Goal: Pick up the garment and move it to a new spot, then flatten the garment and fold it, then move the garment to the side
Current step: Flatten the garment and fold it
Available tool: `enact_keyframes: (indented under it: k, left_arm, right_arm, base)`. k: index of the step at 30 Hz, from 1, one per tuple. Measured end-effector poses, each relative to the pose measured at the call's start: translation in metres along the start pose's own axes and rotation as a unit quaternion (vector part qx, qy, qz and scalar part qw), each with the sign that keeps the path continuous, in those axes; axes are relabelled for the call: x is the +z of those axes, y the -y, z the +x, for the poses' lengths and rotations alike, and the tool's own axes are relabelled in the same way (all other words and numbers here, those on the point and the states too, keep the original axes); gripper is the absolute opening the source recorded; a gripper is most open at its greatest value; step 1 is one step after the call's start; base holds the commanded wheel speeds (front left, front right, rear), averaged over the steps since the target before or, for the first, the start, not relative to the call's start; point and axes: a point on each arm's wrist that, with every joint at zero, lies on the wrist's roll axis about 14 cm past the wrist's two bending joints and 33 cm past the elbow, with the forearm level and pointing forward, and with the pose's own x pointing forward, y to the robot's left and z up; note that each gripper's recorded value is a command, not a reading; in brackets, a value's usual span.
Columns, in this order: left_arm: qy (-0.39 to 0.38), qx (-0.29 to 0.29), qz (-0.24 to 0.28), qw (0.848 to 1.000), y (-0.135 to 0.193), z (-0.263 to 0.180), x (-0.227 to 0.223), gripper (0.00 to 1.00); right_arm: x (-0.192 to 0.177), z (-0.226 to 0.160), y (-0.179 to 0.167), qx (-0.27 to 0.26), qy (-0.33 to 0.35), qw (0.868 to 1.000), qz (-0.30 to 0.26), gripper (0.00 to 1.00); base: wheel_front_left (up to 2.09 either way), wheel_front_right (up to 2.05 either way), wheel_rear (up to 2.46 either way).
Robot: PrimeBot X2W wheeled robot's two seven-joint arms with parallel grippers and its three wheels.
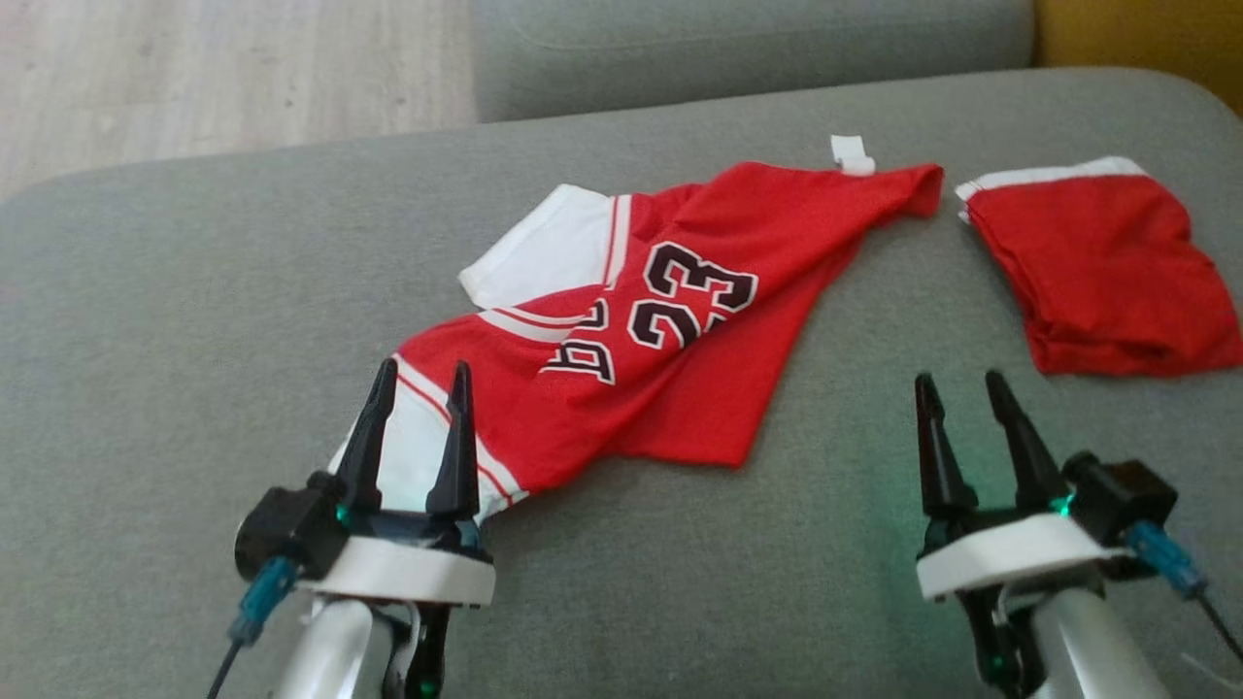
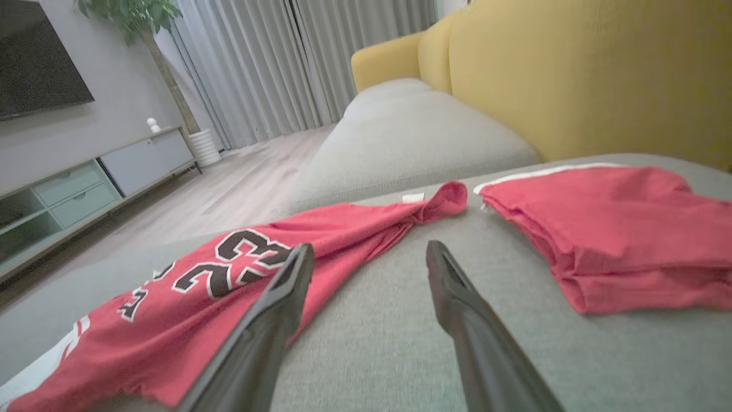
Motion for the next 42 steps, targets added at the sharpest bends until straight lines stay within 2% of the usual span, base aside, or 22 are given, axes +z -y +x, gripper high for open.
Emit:
enact_keyframes:
  k: [3, 7, 12, 16, 21, 26, 30, 32, 38, 39, 42]
  left_arm:
    - [-0.01, -0.013, 0.009, 1.0, 0.002, 0.01, -0.006, 1.0]
    - [-0.04, -0.056, 0.048, 0.996, 0.004, 0.055, -0.001, 1.0]
    - [-0.123, -0.091, 0.123, 0.981, -0.001, 0.122, 0.005, 1.0]
    - [-0.252, -0.089, 0.141, 0.953, -0.014, 0.149, -0.024, 1.0]
    - [-0.388, -0.092, 0.178, 0.9, -0.036, 0.148, -0.072, 1.0]
    - [-0.476, -0.09, 0.197, 0.852, -0.057, 0.137, -0.109, 1.0]
    - [-0.514, -0.09, 0.201, 0.829, -0.065, 0.132, -0.127, 1.0]
    - [-0.521, -0.094, 0.208, 0.823, -0.066, 0.134, -0.129, 1.0]
    - [-0.553, -0.104, 0.183, 0.806, -0.059, 0.129, -0.132, 1.0]
    - [-0.557, -0.11, 0.17, 0.805, -0.054, 0.128, -0.131, 0.0]
    - [-0.556, -0.122, 0.156, 0.807, -0.047, 0.126, -0.132, 0.0]
  right_arm:
    - [0.007, 0.005, 0.004, -0.006, 0.011, 1.0, -0.001, 1.0]
    - [0.016, 0.014, 0.016, -0.019, 0.024, 1.0, -0.003, 1.0]
    - [0.013, 0.021, 0.029, -0.037, 0.021, 0.999, 0.002, 1.0]
    - [0.011, 0.028, 0.034, -0.042, 0.018, 0.999, 0.008, 1.0]
    - [0.012, 0.033, 0.045, -0.055, 0.02, 0.998, 0.014, 1.0]
    - [0.008, 0.031, 0.059, -0.075, 0.016, 0.997, 0.015, 1.0]
    - [0.007, 0.03, 0.067, -0.087, 0.014, 0.996, 0.016, 1.0]
    - [0.008, 0.032, 0.069, -0.089, 0.016, 0.996, 0.014, 1.0]
    - [0.01, 0.032, 0.073, -0.096, 0.019, 0.995, 0.016, 1.0]
    - [0.01, 0.032, 0.074, -0.096, 0.019, 0.995, 0.016, 1.0]
    - [0.01, 0.032, 0.074, -0.096, 0.021, 0.995, 0.016, 1.0]
  base:
    - [0.0, 0.0, 0.0]
    - [0.0, 0.0, 0.0]
    - [0.0, 0.0, 0.0]
    - [0.0, 0.0, 0.0]
    - [0.0, 0.0, 0.0]
    - [0.0, 0.0, 0.0]
    - [0.0, 0.0, 0.0]
    - [0.0, 0.0, 0.0]
    - [0.0, 0.0, 0.0]
    - [0.0, 0.0, 0.0]
    - [0.0, 0.0, 0.0]
